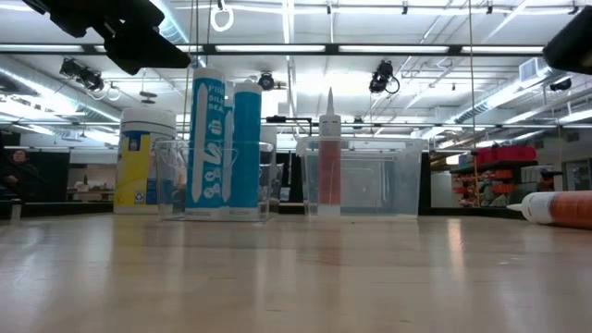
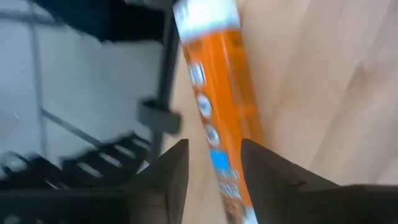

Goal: Pick & place silicon tubes, Sealant and Lysol wipes
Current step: Put the bottom orange sealant into the right transparent bin

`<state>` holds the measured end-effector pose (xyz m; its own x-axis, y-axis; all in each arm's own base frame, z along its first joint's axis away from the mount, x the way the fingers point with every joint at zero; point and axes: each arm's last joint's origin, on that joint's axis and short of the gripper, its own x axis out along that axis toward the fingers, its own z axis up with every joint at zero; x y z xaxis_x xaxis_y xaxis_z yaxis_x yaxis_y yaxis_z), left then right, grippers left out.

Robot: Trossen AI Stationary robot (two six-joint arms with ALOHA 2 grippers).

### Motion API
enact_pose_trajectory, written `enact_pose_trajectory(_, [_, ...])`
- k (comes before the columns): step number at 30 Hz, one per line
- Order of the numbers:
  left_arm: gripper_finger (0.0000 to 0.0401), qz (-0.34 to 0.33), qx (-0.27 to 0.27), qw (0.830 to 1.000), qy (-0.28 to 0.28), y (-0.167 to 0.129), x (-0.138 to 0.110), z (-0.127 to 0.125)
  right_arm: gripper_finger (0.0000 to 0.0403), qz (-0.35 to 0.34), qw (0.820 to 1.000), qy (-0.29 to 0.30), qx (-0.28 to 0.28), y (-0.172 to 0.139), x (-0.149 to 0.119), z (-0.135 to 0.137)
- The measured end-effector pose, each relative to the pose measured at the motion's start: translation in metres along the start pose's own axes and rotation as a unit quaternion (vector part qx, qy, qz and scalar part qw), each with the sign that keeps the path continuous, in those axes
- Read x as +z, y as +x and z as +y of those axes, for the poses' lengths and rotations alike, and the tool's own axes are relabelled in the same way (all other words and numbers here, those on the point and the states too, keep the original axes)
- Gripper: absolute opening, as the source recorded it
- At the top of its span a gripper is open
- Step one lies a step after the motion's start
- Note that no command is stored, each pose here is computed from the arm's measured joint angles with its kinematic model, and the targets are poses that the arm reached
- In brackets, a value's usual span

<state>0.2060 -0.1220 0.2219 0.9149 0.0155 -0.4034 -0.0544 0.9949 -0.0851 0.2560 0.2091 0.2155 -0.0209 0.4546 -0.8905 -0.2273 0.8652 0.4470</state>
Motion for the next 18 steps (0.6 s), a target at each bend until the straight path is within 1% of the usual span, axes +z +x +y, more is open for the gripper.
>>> enact_pose_trajectory(3, [0.0319,0.001,0.0,1.0,-0.004,0.0,0.0,0.0,0.0138,0.026,0.998,-0.031,-0.046,0.001,-0.009,-0.002])
enact_pose_trajectory(5, [0.0319,0.001,0.001,1.0,-0.004,0.0,0.0,0.0,0.0129,0.045,0.996,-0.042,-0.068,0.002,-0.014,-0.002])
enact_pose_trajectory(12, [0.0319,-0.005,0.017,1.0,-0.004,0.0,0.0,0.001,0.0104,0.104,0.99,-0.059,-0.079,0.007,-0.033,0.011])
enact_pose_trajectory(15, [0.0319,-0.005,0.017,1.0,-0.004,0.0,0.0,0.001,0.0102,0.124,0.988,-0.033,-0.082,0.008,-0.039,0.014])
enact_pose_trajectory(18, [0.0319,-0.005,0.017,1.0,-0.003,0.0,0.0,0.001,0.0102,0.119,0.988,0.029,-0.091,0.008,-0.04,0.015])
